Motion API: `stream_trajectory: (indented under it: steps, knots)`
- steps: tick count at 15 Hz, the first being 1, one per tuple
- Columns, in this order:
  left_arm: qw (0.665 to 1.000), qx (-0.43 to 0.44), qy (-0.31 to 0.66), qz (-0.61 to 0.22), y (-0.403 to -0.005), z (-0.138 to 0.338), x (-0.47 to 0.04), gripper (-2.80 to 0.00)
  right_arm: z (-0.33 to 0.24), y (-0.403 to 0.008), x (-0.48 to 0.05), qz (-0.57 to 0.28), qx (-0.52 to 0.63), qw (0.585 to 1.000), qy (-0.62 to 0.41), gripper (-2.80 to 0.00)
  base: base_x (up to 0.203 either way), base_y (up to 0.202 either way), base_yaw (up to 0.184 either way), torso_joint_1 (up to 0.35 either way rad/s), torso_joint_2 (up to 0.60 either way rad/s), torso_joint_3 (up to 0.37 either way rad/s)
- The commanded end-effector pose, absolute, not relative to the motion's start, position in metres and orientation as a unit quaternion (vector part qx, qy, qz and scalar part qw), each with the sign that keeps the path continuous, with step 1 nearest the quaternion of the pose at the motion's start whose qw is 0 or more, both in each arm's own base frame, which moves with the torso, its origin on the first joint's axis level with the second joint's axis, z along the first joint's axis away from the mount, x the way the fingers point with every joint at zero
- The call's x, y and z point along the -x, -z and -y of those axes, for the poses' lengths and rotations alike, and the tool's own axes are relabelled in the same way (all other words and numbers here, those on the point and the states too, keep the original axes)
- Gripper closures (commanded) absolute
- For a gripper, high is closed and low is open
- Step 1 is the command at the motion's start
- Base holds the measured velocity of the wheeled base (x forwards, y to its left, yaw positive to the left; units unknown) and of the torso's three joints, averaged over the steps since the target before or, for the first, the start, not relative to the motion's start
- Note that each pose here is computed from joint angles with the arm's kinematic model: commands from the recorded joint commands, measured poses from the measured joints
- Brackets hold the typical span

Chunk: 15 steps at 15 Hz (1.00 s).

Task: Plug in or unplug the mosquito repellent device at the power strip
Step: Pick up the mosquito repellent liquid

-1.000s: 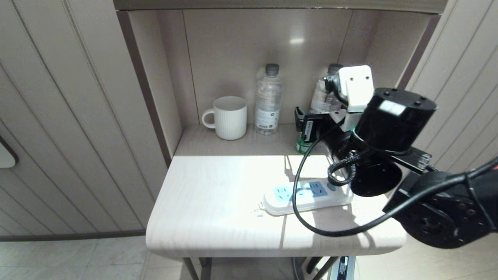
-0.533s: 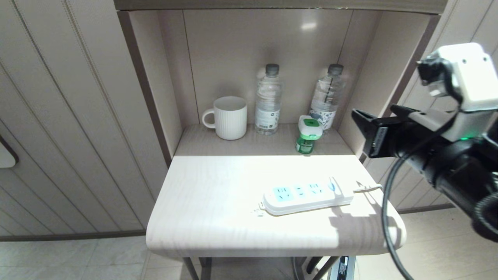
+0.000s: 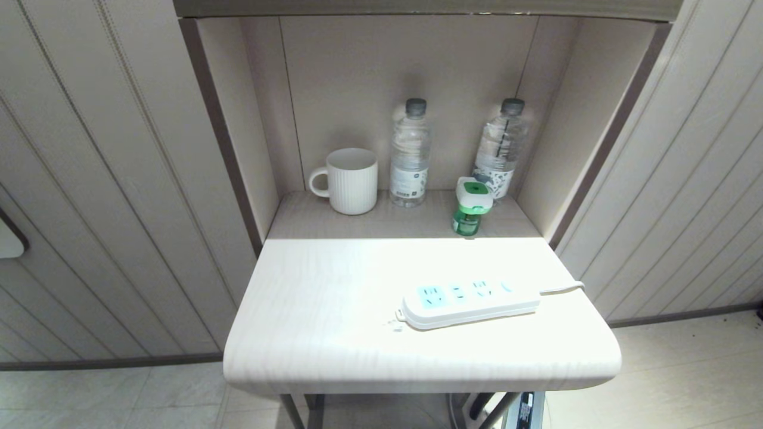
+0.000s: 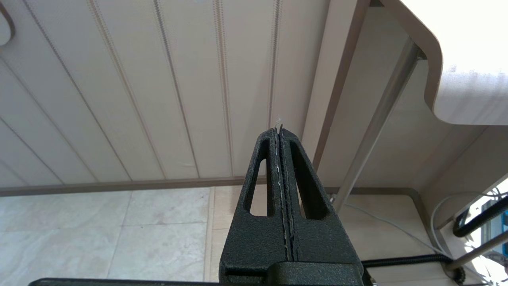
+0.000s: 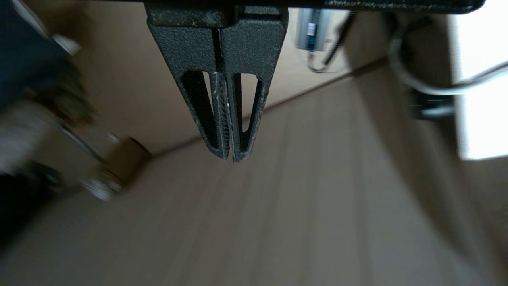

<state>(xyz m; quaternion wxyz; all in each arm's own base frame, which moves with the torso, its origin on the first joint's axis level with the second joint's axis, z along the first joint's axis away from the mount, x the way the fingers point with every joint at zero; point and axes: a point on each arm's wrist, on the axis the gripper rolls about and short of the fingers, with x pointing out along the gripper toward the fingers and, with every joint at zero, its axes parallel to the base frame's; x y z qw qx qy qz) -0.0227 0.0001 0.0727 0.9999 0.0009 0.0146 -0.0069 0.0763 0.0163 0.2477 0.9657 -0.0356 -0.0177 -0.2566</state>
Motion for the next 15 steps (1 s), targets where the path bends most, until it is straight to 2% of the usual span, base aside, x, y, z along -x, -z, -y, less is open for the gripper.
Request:
stream_trajectory:
  steps: [1,5,8,10,12,15]
  knots:
    - [1.000,-0.001,0.007,-0.015,-0.073,0.000,0.023,0.00,0.010,-0.223,-0.038,0.041,0.013,0.931,0.362,0.00,0.000,0.000,0.000,0.000,0.00,0.000]
    - [1.000,-0.001,0.007,-0.015,-0.073,0.000,0.023,0.00,0.018,-0.158,-0.009,0.018,0.026,0.900,0.435,0.00,0.000,0.000,0.000,0.000,0.00,0.000]
    - [1.000,-0.001,0.007,-0.015,-0.073,0.000,0.023,0.00,0.019,-0.134,0.000,0.008,0.029,0.868,0.496,0.00,0.000,0.000,0.000,0.000,0.00,0.000]
    - [1.000,-0.001,0.007,-0.015,-0.073,0.000,0.023,0.00,0.018,-0.116,0.005,0.000,0.034,0.862,0.505,0.00,0.000,0.000,0.000,0.000,0.00,0.000]
    - [1.000,-0.001,0.007,-0.015,-0.073,0.000,0.023,0.00,0.016,-0.111,0.006,0.007,0.016,0.894,0.448,0.00,0.000,0.000,0.000,0.000,0.00,0.000]
    - [1.000,-0.001,0.007,-0.015,-0.073,0.000,0.023,0.00,0.009,-0.104,0.000,-0.019,0.011,0.965,0.261,0.00,0.000,0.000,0.000,0.000,0.00,0.000]
